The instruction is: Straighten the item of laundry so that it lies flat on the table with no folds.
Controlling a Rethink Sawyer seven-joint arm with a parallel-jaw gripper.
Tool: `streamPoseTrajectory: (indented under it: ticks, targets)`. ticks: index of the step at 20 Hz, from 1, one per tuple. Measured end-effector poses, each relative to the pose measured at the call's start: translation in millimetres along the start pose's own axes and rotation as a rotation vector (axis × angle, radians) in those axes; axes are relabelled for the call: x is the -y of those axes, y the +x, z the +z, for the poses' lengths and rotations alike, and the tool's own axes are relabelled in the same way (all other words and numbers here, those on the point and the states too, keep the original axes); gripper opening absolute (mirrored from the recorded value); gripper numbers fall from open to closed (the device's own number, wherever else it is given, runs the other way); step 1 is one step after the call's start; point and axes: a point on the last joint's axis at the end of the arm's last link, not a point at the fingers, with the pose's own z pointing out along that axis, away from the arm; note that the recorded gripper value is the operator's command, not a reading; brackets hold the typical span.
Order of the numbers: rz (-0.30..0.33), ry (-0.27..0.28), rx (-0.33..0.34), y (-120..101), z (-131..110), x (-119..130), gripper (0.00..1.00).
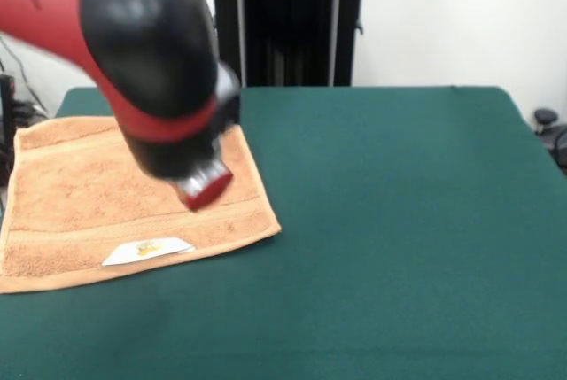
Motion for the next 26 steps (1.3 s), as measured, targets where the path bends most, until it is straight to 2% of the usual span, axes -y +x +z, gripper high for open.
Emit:
streamPoseTrajectory:
  ticks: [3,4,5,7,11,15,19,26]
  targets:
    - [0.006,-0.004,0.056,-8.7,-43.1,17.6,0.00]
    - [0.015,-0.006,0.090,-15.3,-72.7,33.1,0.00]
    - [0.024,-0.011,0.108,-19.8,-89.0,43.3,0.00]
    - [0.032,-0.015,0.126,-23.9,-101.6,51.8,0.00]
    - [0.074,-0.035,0.180,-39.0,-140.4,89.0,0.00]
    - [0.111,-0.069,0.219,-49.3,-148.8,114.0,0.00]
    - [0.133,-0.107,0.281,-59.3,-135.3,127.1,0.00]
    - [0.127,-0.154,0.346,-61.7,-102.9,118.2,0.00]
